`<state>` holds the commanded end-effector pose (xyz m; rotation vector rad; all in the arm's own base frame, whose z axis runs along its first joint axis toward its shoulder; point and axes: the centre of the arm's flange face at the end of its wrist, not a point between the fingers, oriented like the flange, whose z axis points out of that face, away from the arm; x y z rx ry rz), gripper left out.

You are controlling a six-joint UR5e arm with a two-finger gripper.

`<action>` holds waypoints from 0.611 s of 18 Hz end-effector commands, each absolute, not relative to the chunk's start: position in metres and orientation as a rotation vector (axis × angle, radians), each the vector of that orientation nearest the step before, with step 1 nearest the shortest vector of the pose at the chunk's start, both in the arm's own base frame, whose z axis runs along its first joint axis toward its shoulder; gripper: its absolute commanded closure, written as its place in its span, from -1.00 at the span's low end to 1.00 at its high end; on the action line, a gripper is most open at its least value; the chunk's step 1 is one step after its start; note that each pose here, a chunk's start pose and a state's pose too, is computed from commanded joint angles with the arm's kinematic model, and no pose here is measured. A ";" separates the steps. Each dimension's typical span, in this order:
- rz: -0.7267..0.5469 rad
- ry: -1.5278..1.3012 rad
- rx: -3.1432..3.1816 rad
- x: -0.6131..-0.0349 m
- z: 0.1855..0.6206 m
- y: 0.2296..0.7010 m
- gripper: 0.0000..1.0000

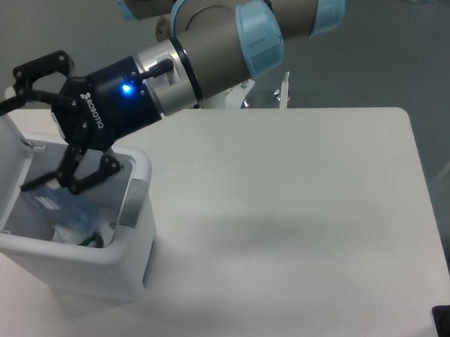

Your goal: Place the trash in the trash can

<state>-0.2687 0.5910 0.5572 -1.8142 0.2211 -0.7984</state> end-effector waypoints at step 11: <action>-0.342 -0.017 -1.981 -0.448 0.532 0.487 -1.00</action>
